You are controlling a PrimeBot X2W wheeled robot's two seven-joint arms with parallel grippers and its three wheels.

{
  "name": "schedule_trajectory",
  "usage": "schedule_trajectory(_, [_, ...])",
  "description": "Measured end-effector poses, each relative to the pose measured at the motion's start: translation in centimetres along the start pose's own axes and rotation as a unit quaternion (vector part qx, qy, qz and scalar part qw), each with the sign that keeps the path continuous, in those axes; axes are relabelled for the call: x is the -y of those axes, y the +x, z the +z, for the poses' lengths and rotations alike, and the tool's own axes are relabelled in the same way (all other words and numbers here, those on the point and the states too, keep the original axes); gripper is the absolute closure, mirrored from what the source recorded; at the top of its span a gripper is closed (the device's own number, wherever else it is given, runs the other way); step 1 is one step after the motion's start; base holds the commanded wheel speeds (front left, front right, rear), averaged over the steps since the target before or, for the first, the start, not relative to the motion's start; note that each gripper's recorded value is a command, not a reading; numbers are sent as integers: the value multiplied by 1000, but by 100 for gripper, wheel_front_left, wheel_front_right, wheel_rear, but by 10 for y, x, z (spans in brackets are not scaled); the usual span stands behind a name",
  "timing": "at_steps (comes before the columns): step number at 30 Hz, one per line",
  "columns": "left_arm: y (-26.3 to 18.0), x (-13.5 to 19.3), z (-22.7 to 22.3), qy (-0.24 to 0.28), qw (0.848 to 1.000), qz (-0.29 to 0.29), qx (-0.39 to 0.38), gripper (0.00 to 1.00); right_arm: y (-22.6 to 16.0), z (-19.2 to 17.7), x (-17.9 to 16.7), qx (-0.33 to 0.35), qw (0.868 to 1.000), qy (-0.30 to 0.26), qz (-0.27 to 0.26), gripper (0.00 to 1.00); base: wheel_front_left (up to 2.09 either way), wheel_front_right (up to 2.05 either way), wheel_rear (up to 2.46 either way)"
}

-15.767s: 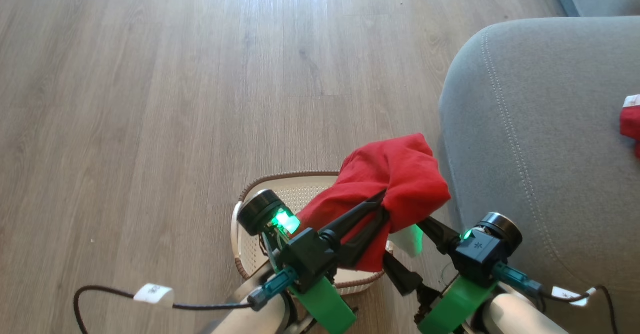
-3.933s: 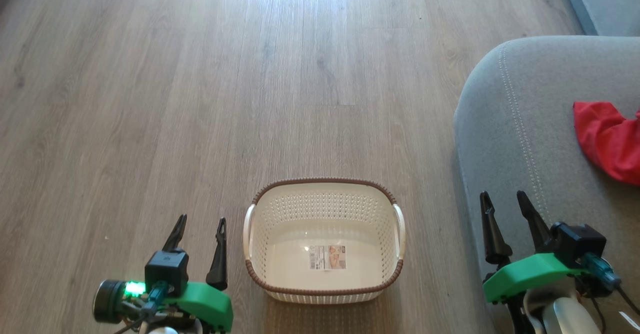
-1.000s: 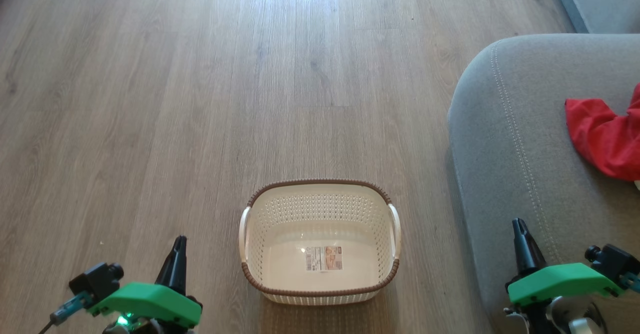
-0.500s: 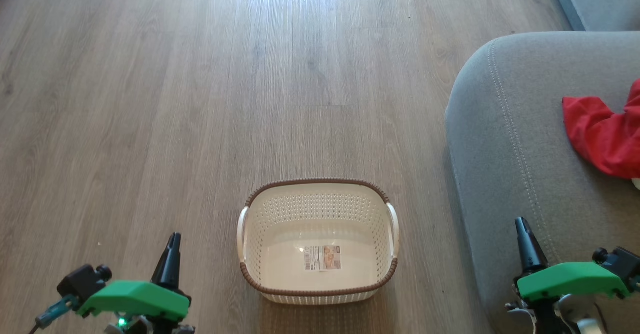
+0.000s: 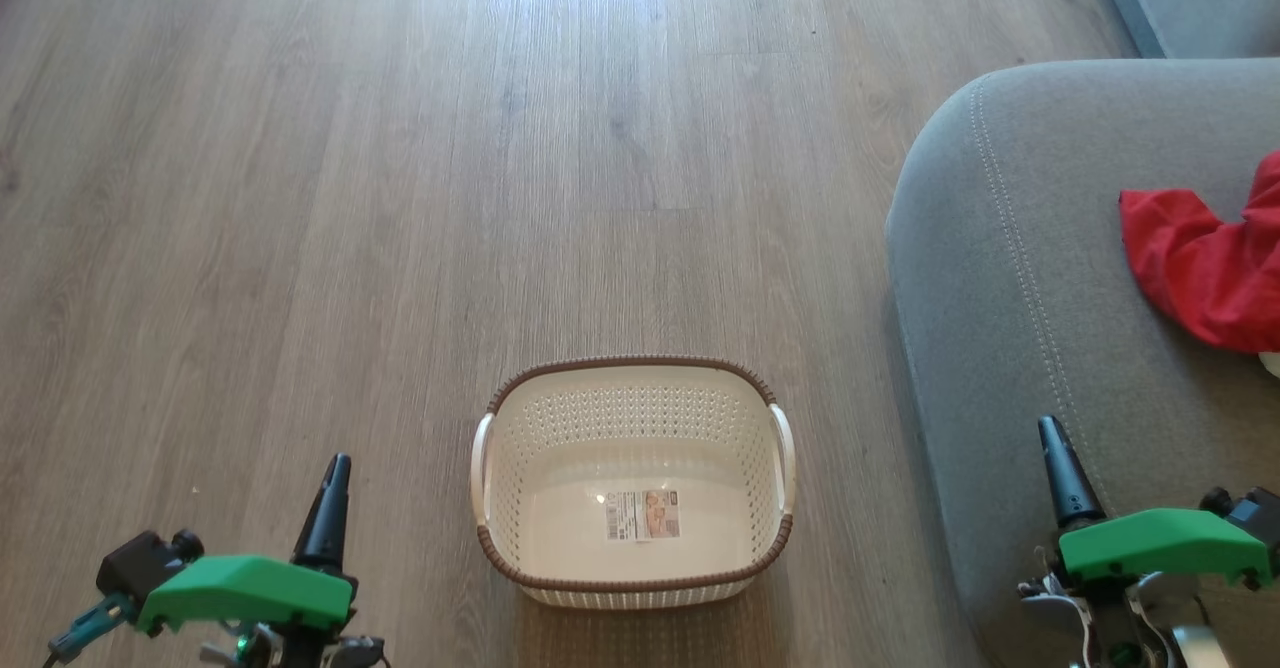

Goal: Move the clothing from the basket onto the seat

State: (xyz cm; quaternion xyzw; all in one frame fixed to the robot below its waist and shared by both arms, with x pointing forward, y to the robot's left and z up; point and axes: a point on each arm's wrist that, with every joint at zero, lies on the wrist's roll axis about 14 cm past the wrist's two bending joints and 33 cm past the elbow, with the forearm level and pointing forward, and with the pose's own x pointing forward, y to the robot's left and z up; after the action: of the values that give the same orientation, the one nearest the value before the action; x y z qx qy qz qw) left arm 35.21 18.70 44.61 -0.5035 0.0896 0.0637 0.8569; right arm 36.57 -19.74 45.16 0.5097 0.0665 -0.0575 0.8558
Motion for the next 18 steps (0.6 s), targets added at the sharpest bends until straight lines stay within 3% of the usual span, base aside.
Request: schedule_trajectory(18, [6,9,6,-102,995,-18,-4,100,-1,7,-2,3,995,100,5,100,0,0,0])
